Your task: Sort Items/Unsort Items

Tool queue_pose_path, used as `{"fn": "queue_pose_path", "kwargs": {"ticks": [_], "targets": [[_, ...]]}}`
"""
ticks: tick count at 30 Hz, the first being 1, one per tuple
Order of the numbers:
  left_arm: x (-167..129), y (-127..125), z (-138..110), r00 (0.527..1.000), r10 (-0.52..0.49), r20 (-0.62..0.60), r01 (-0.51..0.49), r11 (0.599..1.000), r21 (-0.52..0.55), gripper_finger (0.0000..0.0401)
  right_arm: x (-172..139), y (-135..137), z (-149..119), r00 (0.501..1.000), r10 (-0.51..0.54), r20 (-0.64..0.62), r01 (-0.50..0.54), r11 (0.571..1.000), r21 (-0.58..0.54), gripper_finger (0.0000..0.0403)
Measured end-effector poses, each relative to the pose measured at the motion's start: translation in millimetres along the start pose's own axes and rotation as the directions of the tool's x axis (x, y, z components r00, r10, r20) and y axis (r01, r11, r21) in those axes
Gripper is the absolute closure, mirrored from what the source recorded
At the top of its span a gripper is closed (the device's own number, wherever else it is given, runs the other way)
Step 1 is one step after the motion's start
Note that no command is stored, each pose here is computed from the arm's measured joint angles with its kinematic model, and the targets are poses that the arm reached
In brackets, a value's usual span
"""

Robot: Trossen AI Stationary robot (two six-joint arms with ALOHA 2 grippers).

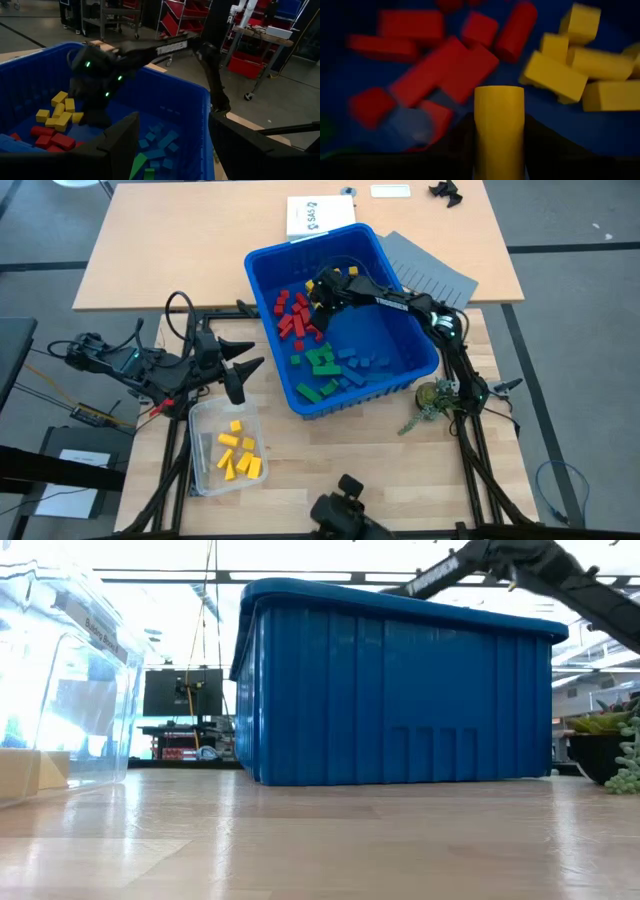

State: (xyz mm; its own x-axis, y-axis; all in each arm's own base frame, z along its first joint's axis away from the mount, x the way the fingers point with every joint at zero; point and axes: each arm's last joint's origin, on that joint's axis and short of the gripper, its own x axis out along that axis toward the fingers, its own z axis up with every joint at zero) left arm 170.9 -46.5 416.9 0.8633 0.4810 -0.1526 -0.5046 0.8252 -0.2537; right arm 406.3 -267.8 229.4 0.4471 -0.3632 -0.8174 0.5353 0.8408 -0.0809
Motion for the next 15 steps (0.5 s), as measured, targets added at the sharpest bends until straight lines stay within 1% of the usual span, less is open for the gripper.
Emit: {"fn": "queue_pose_path", "kwargs": {"ticks": [4,8,12,15], "targets": [[0,0,0,1.000,0.000,0.000,0.000,1.000,0.000,0.0153,-44,25,13,0.996,0.031,0.089,-0.025,0.997,-0.069,0.0280],[0,0,0,1.000,0.001,0.000,-0.001,1.000,0.001,0.0153,-92,53,23,0.977,0.087,0.192,-0.064,0.990,-0.122,0.0280],[0,0,0,1.000,0.000,-0.001,0.000,1.000,0.001,0.0153,-128,87,24,0.955,0.156,0.253,-0.109,0.976,-0.188,0.0280],[0,0,0,1.000,0.000,-0.001,0.000,1.000,0.001,0.0153,-149,116,21,0.932,0.234,0.276,-0.166,0.954,-0.251,0.0280]]}}
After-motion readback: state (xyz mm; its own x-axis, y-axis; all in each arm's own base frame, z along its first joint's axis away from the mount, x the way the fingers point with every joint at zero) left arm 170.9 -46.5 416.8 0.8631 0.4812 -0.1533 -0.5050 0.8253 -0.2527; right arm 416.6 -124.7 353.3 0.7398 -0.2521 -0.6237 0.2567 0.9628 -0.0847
